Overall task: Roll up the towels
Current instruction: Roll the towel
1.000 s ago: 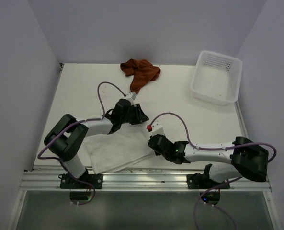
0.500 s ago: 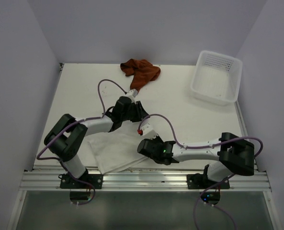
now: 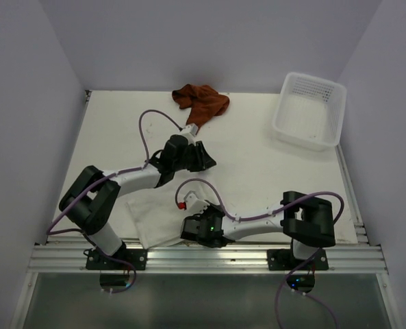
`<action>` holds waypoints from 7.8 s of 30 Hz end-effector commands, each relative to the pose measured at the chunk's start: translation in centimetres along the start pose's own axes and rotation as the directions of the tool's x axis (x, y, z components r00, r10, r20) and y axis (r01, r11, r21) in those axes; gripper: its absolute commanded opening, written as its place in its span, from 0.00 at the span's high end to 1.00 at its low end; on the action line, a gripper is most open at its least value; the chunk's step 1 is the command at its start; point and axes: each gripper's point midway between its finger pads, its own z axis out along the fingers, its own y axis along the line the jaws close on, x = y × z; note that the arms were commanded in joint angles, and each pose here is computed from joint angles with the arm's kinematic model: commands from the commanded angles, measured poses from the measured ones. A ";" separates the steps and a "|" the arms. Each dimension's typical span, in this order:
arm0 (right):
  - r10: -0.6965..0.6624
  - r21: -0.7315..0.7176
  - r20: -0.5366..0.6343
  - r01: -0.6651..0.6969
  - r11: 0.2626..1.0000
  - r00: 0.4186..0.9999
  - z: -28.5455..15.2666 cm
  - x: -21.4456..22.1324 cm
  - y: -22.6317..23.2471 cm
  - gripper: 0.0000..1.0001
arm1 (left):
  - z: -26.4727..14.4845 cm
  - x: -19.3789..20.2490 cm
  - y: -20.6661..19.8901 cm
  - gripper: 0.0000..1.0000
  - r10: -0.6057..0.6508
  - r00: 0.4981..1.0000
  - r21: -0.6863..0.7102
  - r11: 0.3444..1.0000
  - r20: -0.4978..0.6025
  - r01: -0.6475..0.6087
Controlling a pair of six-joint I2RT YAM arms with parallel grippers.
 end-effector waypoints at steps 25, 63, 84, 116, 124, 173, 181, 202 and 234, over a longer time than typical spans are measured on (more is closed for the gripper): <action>-0.275 0.094 -0.105 0.285 0.954 0.956 -0.8 -1.5 2.0 1.00 | 0.0 8.3 3.3 0.61 -0.015 0.994 -0.015 1.000 -0.108 0.014; 0.835 -0.611 -0.269 -0.755 0.237 0.479 -3.1 -3.6 -1.4 0.39 | -0.6 9.1 5.5 0.62 -0.002 0.996 -0.077 0.997 -0.094 -0.006; 0.749 -0.530 -0.313 -0.761 0.373 0.585 1.0 1.1 1.4 0.98 | -0.5 8.1 4.8 0.62 0.013 0.996 -0.072 0.997 -0.083 -0.019; -0.035 0.233 0.053 0.021 0.972 0.998 0.1 -1.4 -0.3 1.00 | 1.6 1.7 -2.7 0.58 0.021 1.000 0.059 0.998 -0.021 -0.019; -0.104 0.223 0.043 0.092 0.970 0.994 -0.2 -1.6 1.6 1.00 | 0.6 4.3 -0.7 0.58 0.003 0.999 0.020 1.000 -0.049 -0.002; 0.733 -0.544 -0.085 -0.648 0.533 0.675 -4.5 -4.2 -1.9 0.31 | -0.4 9.8 5.9 0.59 -0.015 0.998 -0.073 0.997 -0.061 0.011; 0.809 -0.614 -0.280 -0.744 0.264 0.518 -2.3 -4.0 -0.2 0.31 | -0.5 9.5 5.7 0.59 -0.012 0.998 -0.072 0.997 -0.061 0.007; 0.711 -0.597 -0.413 -0.759 0.260 0.568 0.7 0.6 4.5 0.63 | -1.1 6.7 5.1 0.59 0.031 0.999 -0.086 0.996 -0.023 -0.032; 0.400 -0.107 -0.035 -0.401 0.910 0.916 1.8 0.5 -3.9 1.00 | -2.1 -3.6 -1.8 0.51 0.077 0.989 0.012 0.997 0.126 -0.079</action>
